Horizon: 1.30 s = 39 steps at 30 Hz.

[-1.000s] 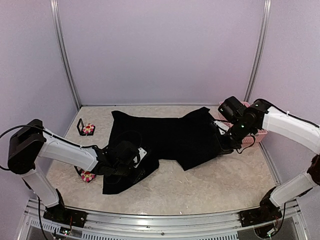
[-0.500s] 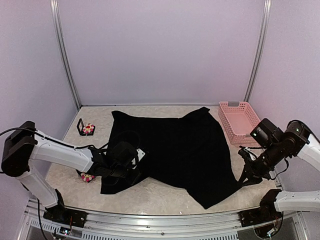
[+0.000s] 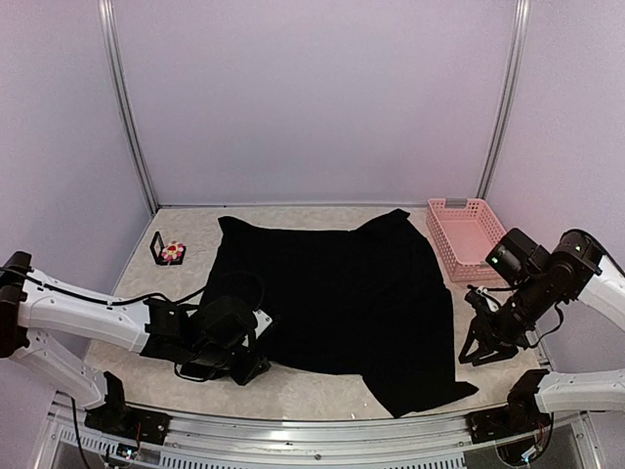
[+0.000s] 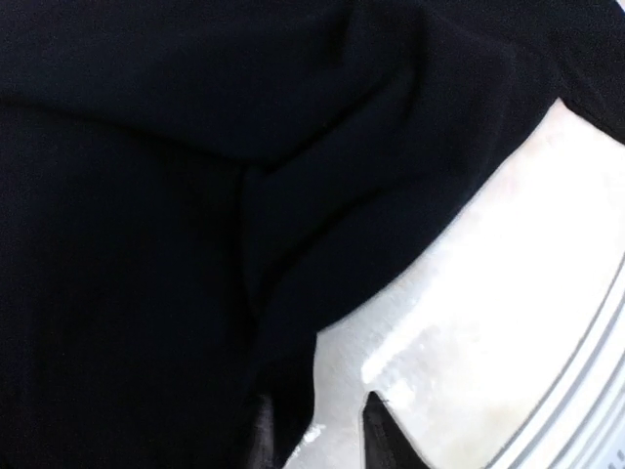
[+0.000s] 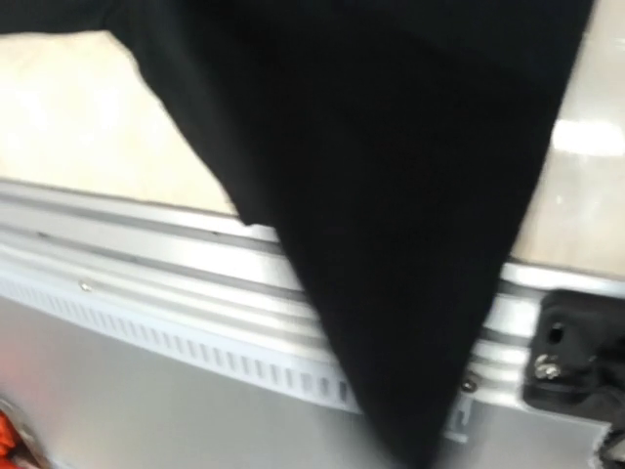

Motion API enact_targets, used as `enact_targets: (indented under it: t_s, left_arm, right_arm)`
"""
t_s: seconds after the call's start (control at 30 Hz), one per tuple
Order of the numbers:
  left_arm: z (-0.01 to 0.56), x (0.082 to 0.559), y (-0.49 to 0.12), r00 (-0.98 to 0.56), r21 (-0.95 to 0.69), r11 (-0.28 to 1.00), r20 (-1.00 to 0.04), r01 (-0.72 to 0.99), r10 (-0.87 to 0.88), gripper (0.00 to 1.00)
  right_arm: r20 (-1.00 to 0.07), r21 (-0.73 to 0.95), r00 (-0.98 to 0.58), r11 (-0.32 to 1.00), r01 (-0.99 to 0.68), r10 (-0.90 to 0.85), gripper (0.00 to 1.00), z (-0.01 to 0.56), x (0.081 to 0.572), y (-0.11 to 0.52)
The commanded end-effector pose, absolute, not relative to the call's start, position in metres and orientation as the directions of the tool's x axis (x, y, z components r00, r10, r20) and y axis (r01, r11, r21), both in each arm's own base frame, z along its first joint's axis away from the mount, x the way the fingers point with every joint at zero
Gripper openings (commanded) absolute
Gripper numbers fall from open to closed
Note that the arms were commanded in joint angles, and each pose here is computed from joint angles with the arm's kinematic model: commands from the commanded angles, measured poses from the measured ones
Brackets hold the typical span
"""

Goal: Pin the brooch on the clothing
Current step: Smooth out the flattened clothing at the center of the board.

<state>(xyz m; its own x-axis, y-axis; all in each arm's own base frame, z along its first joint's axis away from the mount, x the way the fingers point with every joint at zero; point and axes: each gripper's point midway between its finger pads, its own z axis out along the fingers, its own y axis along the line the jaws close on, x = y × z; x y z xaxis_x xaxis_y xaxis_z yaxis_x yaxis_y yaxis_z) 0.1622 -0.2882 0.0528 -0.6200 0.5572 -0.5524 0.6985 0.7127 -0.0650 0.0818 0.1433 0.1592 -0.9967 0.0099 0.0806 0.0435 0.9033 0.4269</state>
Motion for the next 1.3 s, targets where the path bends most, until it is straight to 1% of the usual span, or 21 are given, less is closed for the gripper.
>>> enact_targets:
  t_s: [0.0, 0.07, 0.13, 0.17, 0.23, 0.27, 0.33, 0.4, 0.43, 0.47, 0.57, 0.63, 0.7, 0.77, 0.87, 0.93, 1.03, 1.13, 1.27]
  left_arm:
    - [0.069, 0.14, -0.296, -0.615, -0.113, 0.671, -0.532, 0.733, 0.581, 0.42]
    - [0.082, 0.137, -0.302, -0.59, -0.115, 0.642, -0.542, 0.758, 0.599, 0.47]
    - [0.107, 0.144, -0.307, -0.552, -0.102, 0.631, -0.601, 0.769, 0.577, 0.51]
    - [0.12, 0.149, -0.309, -0.534, -0.095, 0.631, -0.638, 0.77, 0.555, 0.54]
    - [0.143, 0.169, -0.308, -0.511, -0.099, 0.647, -0.706, 0.756, 0.49, 0.55]
    - [0.149, 0.182, -0.304, -0.515, -0.105, 0.668, -0.728, 0.736, 0.453, 0.54]
    - [0.148, 0.215, -0.292, -0.544, -0.129, 0.724, -0.75, 0.678, 0.376, 0.47]
    - [0.139, 0.246, -0.277, -0.583, -0.163, 0.777, -0.756, 0.608, 0.298, 0.39]
    - [0.133, 0.257, -0.272, -0.6, -0.177, 0.794, -0.752, 0.582, 0.272, 0.37]
    - [0.121, 0.267, -0.268, -0.62, -0.181, 0.809, -0.74, 0.56, 0.263, 0.35]
    - [0.09, 0.29, -0.256, -0.688, -0.204, 0.857, -0.693, 0.472, 0.214, 0.33]
    - [0.069, 0.297, -0.248, -0.733, -0.222, 0.887, -0.658, 0.404, 0.169, 0.32]
    - [0.046, 0.298, -0.238, -0.777, -0.246, 0.909, -0.618, 0.335, 0.119, 0.34]
    - [0.026, 0.296, -0.226, -0.816, -0.262, 0.93, -0.574, 0.258, 0.065, 0.37]
    - [0.005, 0.287, -0.211, -0.851, -0.248, 0.952, -0.525, 0.177, 0.021, 0.38]
    - [-0.006, 0.277, -0.199, -0.862, -0.226, 0.963, -0.506, 0.146, 0.012, 0.39]
    - [-0.01, 0.268, -0.182, -0.863, -0.195, 0.975, -0.504, 0.105, -0.008, 0.4]
    - [-0.006, 0.265, -0.171, -0.853, -0.168, 0.982, -0.522, 0.08, -0.02, 0.41]
    - [0.005, 0.264, -0.156, -0.838, -0.115, 0.992, -0.546, 0.056, -0.016, 0.41]
  right_arm:
    - [-0.027, 0.464, -1.0, 0.886, -0.011, 0.002, 0.37, 0.197, 0.103, 0.154]
    - [-0.085, 0.46, -0.996, 0.887, -0.032, 0.009, 0.41, 0.214, 0.118, 0.158]
    - [-0.154, 0.422, -0.988, 0.905, -0.049, 0.019, 0.41, 0.226, 0.139, 0.158]
    - [-0.184, 0.394, -0.983, 0.918, -0.053, 0.023, 0.4, 0.228, 0.15, 0.159]
    - [-0.263, 0.357, -0.964, 0.932, -0.067, 0.031, 0.32, 0.223, 0.18, 0.164]
    - [-0.288, 0.355, -0.957, 0.931, -0.082, 0.025, 0.27, 0.217, 0.192, 0.171]
    - [-0.323, 0.355, -0.946, 0.929, -0.108, 0.014, 0.15, 0.199, 0.214, 0.186]
    - [-0.34, 0.338, -0.94, 0.934, -0.118, 0.004, 0.05, 0.174, 0.233, 0.195]
    - [-0.322, 0.307, -0.947, 0.945, -0.109, -0.005, 0.01, 0.153, 0.238, 0.196]
    - [-0.312, 0.282, -0.95, 0.954, -0.105, -0.012, 0.0, 0.139, 0.242, 0.196]
    - [-0.253, 0.242, -0.967, 0.966, -0.089, -0.026, 0.0, 0.095, 0.243, 0.196]
    - [-0.215, 0.237, -0.976, 0.969, -0.069, -0.017, 0.0, 0.069, 0.236, 0.194]
    - [-0.173, 0.226, -0.985, 0.973, -0.035, 0.005, 0.0, 0.045, 0.226, 0.187]
    - [-0.118, 0.167, -0.993, 0.986, 0.002, 0.022, 0.0, 0.023, 0.212, 0.172]
    - [-0.044, 0.087, -0.998, 0.995, 0.047, 0.051, 0.0, -0.002, 0.188, 0.15]
    - [0.0, 0.056, -0.997, 0.995, 0.078, 0.078, 0.0, -0.015, 0.169, 0.136]
    - [0.032, -0.014, -0.991, 0.991, 0.133, 0.133, 0.0, -0.018, 0.147, 0.115]
    - [0.038, 0.05, -0.986, 0.985, 0.164, 0.162, 0.0, -0.012, 0.136, 0.121]
    - [0.046, 0.081, -0.981, 0.978, 0.19, 0.187, 0.0, 0.0, 0.124, 0.128]
